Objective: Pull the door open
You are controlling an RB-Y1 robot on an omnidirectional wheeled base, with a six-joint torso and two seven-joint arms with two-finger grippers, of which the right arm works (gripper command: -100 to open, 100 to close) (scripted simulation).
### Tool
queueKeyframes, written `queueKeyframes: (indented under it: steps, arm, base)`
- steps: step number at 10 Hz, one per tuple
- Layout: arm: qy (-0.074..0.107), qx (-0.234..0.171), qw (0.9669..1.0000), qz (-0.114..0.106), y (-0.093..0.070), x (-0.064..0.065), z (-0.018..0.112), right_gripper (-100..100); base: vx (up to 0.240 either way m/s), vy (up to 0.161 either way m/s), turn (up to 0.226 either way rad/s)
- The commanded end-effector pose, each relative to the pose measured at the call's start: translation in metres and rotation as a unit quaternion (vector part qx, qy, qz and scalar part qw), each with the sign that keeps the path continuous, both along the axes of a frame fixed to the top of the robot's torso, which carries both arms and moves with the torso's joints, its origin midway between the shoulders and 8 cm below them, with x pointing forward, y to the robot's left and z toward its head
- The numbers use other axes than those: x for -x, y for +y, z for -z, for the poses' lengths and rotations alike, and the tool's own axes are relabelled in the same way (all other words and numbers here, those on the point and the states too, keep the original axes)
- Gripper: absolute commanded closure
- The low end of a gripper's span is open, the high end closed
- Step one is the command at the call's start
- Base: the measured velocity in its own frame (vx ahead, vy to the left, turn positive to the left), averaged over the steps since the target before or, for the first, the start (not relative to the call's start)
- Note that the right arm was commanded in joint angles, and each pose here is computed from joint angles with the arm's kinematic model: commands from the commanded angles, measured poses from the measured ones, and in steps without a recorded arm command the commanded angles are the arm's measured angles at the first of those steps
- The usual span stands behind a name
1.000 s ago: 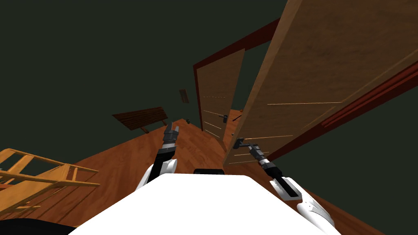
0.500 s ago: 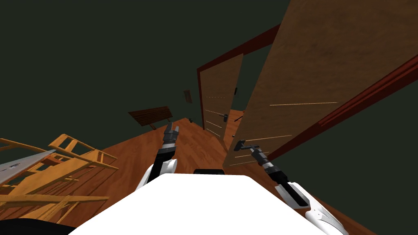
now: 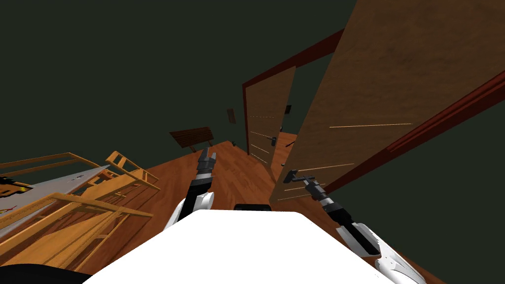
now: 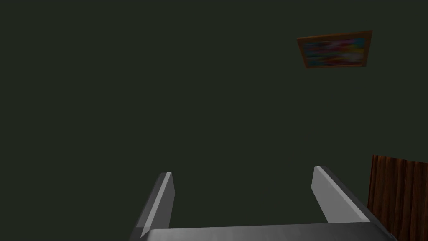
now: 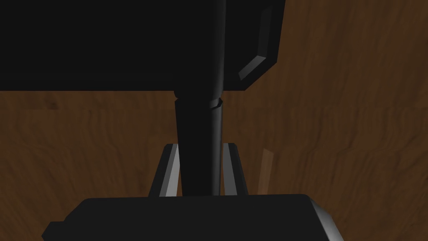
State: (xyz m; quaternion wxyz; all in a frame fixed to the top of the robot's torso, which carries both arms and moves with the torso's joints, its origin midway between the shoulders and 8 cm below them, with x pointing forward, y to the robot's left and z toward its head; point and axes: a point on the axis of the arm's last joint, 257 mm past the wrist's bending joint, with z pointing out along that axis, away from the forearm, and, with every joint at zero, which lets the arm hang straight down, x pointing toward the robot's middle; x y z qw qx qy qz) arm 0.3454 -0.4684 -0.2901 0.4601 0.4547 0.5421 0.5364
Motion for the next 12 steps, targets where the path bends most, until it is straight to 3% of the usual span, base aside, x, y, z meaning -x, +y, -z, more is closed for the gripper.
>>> queueKeyframes:
  steps: [1, 8, 9, 12]
  arm:
    - [0.000, -0.003, 1.0000, -0.009, 0.005, 0.003, 0.002, 100]
    - [0.000, -0.005, 0.9995, -0.033, 0.008, 0.016, 0.002, 100]
    - [-0.001, -0.001, 0.9997, -0.024, 0.001, 0.013, -0.001, 100]
    - [0.001, -0.002, 0.9995, -0.033, 0.002, 0.017, 0.001, 100]
  base:
    - [-0.178, -0.070, 0.087]
    - [-0.184, -0.080, 0.125]
    - [-0.088, -0.045, 0.028]
    - [-0.171, -0.076, 0.143]
